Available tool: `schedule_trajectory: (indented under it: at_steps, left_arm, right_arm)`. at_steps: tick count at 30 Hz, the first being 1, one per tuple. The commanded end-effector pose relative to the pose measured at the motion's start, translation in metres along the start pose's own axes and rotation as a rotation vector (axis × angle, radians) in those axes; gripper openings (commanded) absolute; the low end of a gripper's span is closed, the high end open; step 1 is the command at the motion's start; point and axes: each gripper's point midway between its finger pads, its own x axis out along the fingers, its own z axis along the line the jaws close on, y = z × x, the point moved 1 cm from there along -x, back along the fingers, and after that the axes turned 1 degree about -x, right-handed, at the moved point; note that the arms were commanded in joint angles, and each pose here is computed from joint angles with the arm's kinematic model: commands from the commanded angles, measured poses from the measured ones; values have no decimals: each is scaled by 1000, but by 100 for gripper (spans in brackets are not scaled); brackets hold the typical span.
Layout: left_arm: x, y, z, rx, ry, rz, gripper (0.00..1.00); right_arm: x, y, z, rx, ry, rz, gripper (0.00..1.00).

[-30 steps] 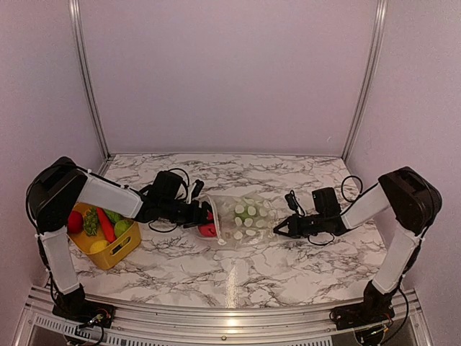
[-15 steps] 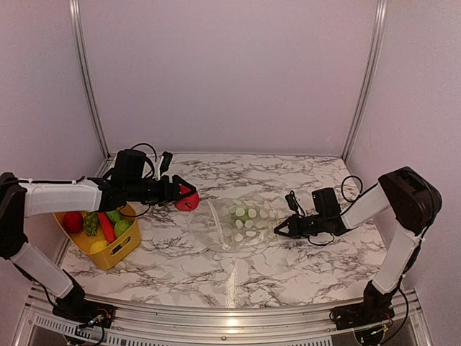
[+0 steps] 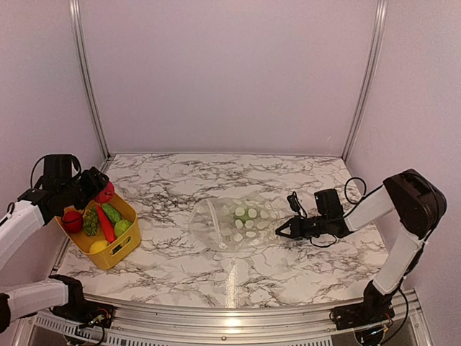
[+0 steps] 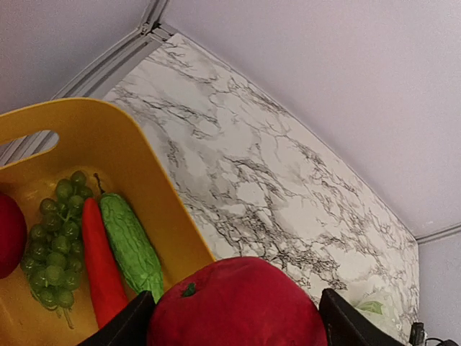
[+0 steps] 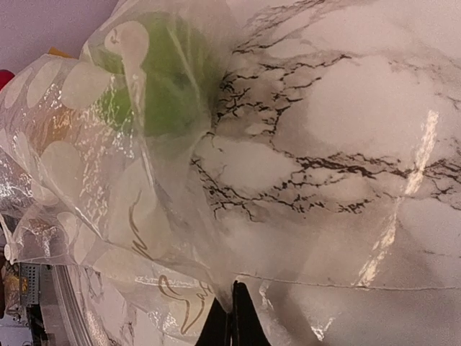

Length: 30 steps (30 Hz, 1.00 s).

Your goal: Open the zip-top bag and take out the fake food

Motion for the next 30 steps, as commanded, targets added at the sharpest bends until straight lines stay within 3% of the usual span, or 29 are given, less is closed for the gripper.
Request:
schedule_trajectory:
  at_steps: [1, 8, 9, 13, 16, 18, 24, 30]
  left_arm:
    - [-7, 14, 90, -118, -304, 23, 76]
    - [9, 3, 137, -218, -398, -12, 76]
    - [11, 1, 140, -220, -403, -19, 76]
    - [16, -2, 151, -212, -442, -13, 85]
    - [18, -4, 154, -216, -438, -8, 94]
    - [18, -5, 152, -213, -428, -10, 99]
    - [8, -18, 126, -168, -312, -40, 99]
    - [-1, -23, 64, -64, -42, -50, 99]
  right_arm:
    - [0, -6, 2, -12, -5, -8, 0]
    - [1, -5, 0, -13, 0, 2, 0]
    - [0, -5, 0, -15, 3, 1, 4]
    - [-6, -9, 0, -30, 35, -8, 39]
    - [-11, -14, -2, -35, 55, -17, 51]
    - [-14, -20, -4, -35, 63, -25, 54]
    - [-24, -45, 0, -58, 68, -63, 59]
    - [-23, -81, 5, -85, 57, -113, 60]
